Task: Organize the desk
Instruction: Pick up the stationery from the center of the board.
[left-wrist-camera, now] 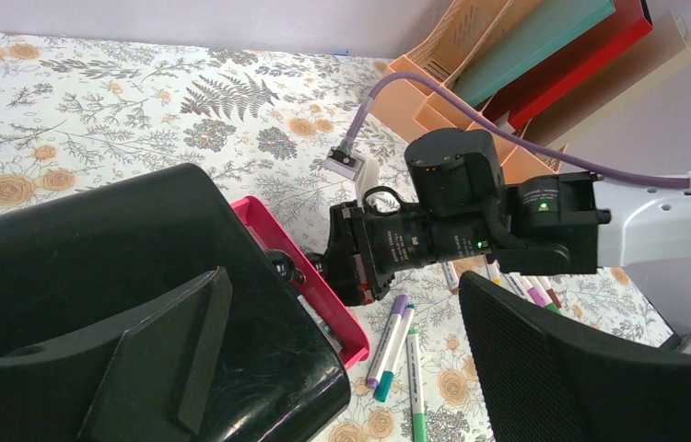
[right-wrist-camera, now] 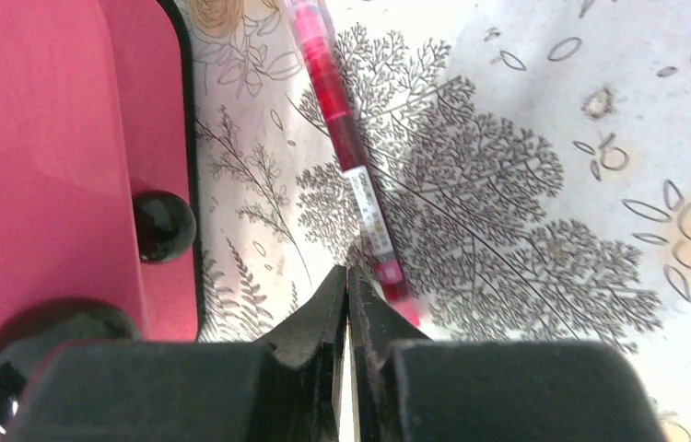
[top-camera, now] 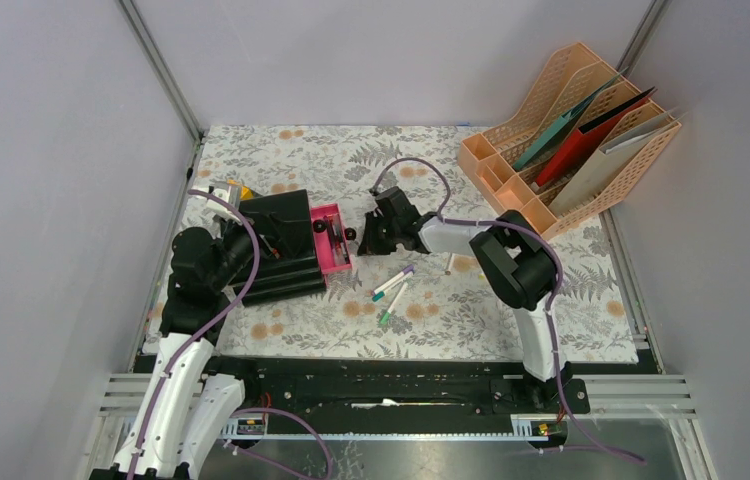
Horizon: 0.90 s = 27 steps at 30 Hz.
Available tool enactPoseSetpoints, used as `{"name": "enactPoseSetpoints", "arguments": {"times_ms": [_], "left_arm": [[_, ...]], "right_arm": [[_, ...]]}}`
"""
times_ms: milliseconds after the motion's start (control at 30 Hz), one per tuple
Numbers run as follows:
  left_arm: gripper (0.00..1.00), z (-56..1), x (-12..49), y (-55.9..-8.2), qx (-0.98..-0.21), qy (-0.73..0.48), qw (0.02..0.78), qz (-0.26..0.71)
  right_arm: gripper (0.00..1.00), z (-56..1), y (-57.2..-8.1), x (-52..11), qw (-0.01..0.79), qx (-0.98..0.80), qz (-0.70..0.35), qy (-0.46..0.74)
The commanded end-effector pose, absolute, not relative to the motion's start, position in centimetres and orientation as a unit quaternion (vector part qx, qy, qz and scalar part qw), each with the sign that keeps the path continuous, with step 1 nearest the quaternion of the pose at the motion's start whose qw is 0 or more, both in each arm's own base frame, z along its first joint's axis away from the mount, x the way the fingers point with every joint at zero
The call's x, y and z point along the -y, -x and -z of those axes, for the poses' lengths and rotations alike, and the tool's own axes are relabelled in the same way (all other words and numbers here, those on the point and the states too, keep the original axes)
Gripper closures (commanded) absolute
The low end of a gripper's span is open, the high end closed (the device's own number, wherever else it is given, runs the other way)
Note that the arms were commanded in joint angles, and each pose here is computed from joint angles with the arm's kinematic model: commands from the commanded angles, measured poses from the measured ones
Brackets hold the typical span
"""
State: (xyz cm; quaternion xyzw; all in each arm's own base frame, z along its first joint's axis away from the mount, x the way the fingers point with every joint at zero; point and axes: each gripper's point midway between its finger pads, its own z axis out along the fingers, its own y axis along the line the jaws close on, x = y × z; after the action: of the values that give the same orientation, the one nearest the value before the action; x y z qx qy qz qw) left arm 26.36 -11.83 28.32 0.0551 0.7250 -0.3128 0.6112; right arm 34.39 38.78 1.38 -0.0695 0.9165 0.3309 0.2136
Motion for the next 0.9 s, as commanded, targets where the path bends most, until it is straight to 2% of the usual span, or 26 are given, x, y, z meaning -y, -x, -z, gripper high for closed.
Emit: {"name": "enactPoseSetpoints", "arguments": {"times_ms": [0,200,300,367,600,867], "left_arm": [[0.01,-29.8,12.0,-26.3,-0.704,-0.066,0.631,0.319],[0.01,-29.9,12.0,-26.2,-0.702,-0.067,0.633,0.319],[0.01,-30.0,11.9,-26.2,-0.701,-0.067,0.634,0.319],[0.01,-30.0,12.0,-26.2,-0.701,-0.068,0.634,0.319],[0.01,-30.2,11.9,-26.1,-0.699,-0.067,0.637,0.318],[0.01,-30.2,11.9,-26.1,-0.699,-0.069,0.636,0.319]], "right_arm": [[0.91,-4.5,-35.7,-36.9,0.273,-0.905,-0.305,0.116],[0.85,-8.2,-34.8,-37.4,0.295,-0.857,-0.347,0.240],[0.71,-9.1,-35.1,-36.8,0.322,-0.837,-0.322,0.302],[0.66,-8.9,-36.1,-36.4,0.331,-0.843,-0.298,0.302],[0.62,-4.6,-36.4,-36.6,0.268,-0.878,-0.282,0.279],[0.59,-2.3,-36.3,-36.8,0.238,-0.889,-0.280,0.272]]}}
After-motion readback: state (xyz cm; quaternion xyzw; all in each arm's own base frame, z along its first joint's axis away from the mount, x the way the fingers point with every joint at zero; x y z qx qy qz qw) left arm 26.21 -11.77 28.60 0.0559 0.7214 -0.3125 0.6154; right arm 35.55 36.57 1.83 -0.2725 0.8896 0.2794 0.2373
